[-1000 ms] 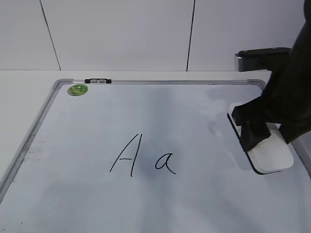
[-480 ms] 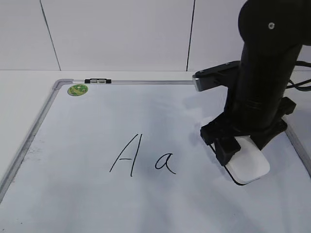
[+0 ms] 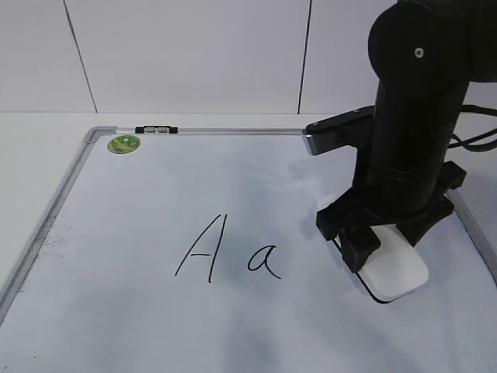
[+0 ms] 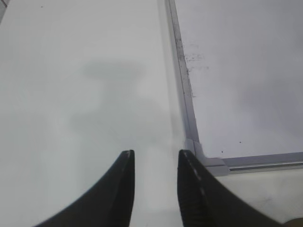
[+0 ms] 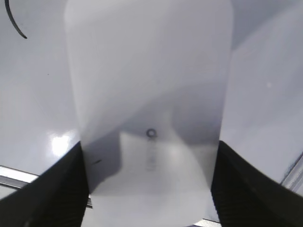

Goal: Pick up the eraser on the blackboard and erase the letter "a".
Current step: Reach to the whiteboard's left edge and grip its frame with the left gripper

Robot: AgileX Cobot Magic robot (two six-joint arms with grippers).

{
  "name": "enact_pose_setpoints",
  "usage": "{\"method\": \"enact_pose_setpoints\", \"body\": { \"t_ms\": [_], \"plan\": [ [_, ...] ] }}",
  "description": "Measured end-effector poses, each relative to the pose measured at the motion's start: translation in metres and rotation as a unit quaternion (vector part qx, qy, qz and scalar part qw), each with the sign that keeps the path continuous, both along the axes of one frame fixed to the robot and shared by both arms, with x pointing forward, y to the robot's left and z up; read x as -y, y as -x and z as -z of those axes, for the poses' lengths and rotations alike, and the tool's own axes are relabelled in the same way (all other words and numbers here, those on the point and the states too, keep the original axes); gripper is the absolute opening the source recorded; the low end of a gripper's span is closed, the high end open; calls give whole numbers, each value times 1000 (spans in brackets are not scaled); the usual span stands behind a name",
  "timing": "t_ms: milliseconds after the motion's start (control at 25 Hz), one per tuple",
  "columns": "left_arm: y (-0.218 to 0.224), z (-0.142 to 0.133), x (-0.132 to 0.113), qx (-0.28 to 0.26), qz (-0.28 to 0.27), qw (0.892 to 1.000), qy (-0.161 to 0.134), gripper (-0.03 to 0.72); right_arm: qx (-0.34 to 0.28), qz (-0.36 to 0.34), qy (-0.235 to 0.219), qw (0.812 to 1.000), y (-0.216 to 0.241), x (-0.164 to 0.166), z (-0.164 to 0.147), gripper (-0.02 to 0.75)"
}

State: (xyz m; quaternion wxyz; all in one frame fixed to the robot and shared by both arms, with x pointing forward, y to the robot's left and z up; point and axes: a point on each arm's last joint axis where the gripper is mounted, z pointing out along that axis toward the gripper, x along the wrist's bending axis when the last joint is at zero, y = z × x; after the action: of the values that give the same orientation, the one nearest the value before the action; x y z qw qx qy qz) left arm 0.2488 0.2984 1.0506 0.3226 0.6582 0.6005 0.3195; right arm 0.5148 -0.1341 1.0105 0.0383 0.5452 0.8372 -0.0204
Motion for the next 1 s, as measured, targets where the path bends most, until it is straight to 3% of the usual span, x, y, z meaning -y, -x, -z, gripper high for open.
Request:
{"method": "enact_pose_setpoints", "body": {
  "t_ms": [120,480,680,1000],
  "plan": [
    [-22,-7,0,-48,1,999,0,237,-1,0,1,1000,0,0,0,556],
    [-114,-36,5,-122,9,992,5,239,-6,2,-3,1000,1,-1,0,556],
    [-174,-36,9,-190,10,982,22,239,-6,3,-3,1000,1,-1,0,556],
    [-269,-6,18,-290,9,955,61,247,-6,3,-3,1000,1,-1,0,556]
  ]
}}
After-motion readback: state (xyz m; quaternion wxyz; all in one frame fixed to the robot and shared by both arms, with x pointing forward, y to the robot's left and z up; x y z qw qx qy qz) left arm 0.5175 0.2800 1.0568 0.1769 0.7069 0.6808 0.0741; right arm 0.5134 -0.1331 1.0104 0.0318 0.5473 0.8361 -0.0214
